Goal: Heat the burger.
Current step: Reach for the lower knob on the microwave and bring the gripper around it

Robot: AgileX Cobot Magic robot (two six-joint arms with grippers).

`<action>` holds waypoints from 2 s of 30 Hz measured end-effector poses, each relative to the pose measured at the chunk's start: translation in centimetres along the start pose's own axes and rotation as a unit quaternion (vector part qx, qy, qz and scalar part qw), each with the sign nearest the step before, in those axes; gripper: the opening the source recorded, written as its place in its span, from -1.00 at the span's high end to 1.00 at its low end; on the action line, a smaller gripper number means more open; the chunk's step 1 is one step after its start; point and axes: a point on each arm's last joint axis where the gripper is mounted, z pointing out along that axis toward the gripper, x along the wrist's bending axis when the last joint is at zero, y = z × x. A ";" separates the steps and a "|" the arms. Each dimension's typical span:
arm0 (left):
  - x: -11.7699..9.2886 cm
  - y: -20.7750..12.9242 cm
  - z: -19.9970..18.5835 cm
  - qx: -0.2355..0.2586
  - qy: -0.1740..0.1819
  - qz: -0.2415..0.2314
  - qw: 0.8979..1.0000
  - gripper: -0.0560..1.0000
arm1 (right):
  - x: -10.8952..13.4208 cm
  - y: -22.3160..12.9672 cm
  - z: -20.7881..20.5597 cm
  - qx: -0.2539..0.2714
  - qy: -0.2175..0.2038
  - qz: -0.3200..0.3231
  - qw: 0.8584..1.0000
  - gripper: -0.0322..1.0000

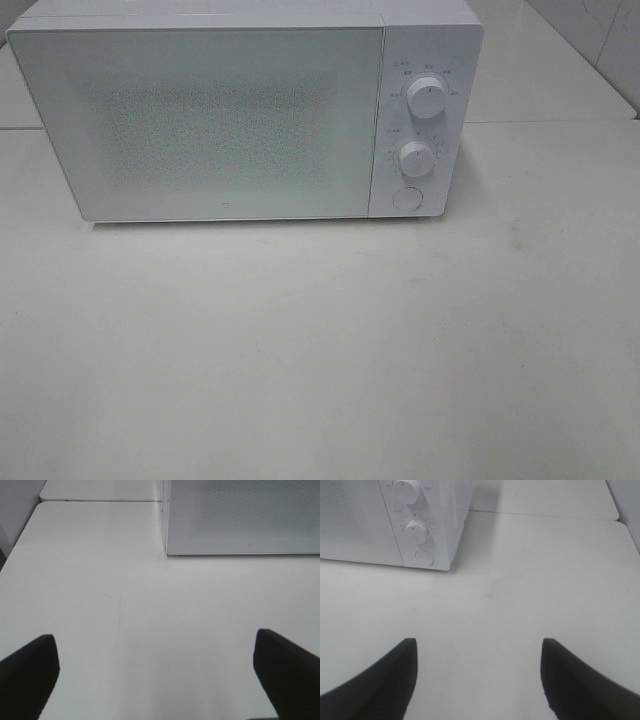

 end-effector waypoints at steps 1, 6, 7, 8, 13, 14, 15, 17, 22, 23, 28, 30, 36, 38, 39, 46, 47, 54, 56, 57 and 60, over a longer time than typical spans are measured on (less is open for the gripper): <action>0.0 0.0 0.0 0.000 0.000 0.000 1.000 -0.95 | 0.0 0.1 0.3 -0.006 0.000 0.000 1.000 -0.39; 0.0 0.0 0.0 0.000 0.000 0.000 1.000 -0.95 | 0.1 0.4 1.8 -0.031 0.004 0.003 0.999 -0.39; 0.0 0.0 0.0 0.000 0.000 0.000 1.000 -0.95 | 0.1 0.4 1.8 -0.031 0.004 0.003 0.999 -0.39; 0.0 0.0 0.0 0.000 0.000 0.000 1.000 -0.95 | 0.1 0.4 2.4 -0.040 0.005 0.003 0.999 -0.39; 0.0 0.0 0.0 0.000 0.000 0.000 1.000 -0.95 | 0.1 0.6 4.1 -0.052 0.005 0.003 0.999 -0.39; 0.0 0.0 0.0 0.000 0.000 0.000 1.000 -0.95 | 0.1 0.6 4.1 -0.052 0.005 0.003 0.999 -0.39; 0.0 0.0 0.0 0.000 0.000 0.000 1.000 -0.95 | 0.1 0.6 4.3 -0.054 0.005 0.003 0.999 -0.39; 0.0 0.0 0.0 0.000 0.000 0.000 1.000 -0.95 | 0.1 0.9 4.7 -0.058 0.005 0.003 0.998 -0.39; 0.0 0.0 0.0 0.000 0.000 0.000 1.000 -0.95 | 0.1 1.3 5.6 -0.063 0.005 0.004 0.998 -0.39; 0.0 0.0 0.0 0.000 0.000 0.000 1.000 -0.95 | 0.1 1.5 6.1 -0.064 0.006 0.008 0.998 -0.39; 0.0 0.0 0.0 0.000 0.000 0.000 1.000 -0.95 | 0.1 2.0 7.7 -0.061 0.006 0.016 0.998 -0.39; 0.0 0.0 0.0 0.000 0.000 0.000 1.000 -0.95 | 0.1 2.1 8.9 -0.058 0.005 0.016 0.998 -0.39; 0.0 0.0 0.0 0.000 0.000 0.000 1.000 -0.95 | 0.2 2.7 10.6 -0.075 0.006 0.016 0.997 -0.39; 0.0 0.0 0.0 0.000 0.000 0.000 1.000 -0.95 | 0.2 2.9 11.7 -0.083 0.006 0.016 0.996 -0.39; 0.0 0.0 0.0 0.000 0.000 0.000 1.000 -0.95 | 0.2 2.9 11.7 -0.083 0.006 0.016 0.996 -0.39; 0.0 0.0 0.0 0.000 0.000 0.000 1.000 -0.95 | 0.2 2.8 14.6 -0.088 0.004 -0.003 0.996 -0.39; 0.0 0.0 0.0 0.000 0.000 0.000 1.000 -0.95 | 0.2 2.8 14.6 -0.088 0.004 -0.003 0.996 -0.39; 0.0 0.0 0.0 0.000 0.000 0.000 1.000 -0.95 | -0.1 1.2 17.1 -0.108 -0.009 -0.010 0.994 -0.39; 0.0 0.0 0.0 0.000 0.000 0.000 1.000 -0.95 | -0.1 0.9 17.3 -0.109 -0.013 -0.008 0.994 -0.39; 0.0 0.0 0.0 0.000 0.000 0.000 1.000 -0.95 | 0.0 0.4 17.7 -0.116 -0.020 -0.007 0.993 -0.39; 0.0 0.0 0.0 0.000 0.000 0.000 1.000 -0.95 | 0.6 -0.4 18.2 -0.122 -0.021 -0.016 0.992 -0.39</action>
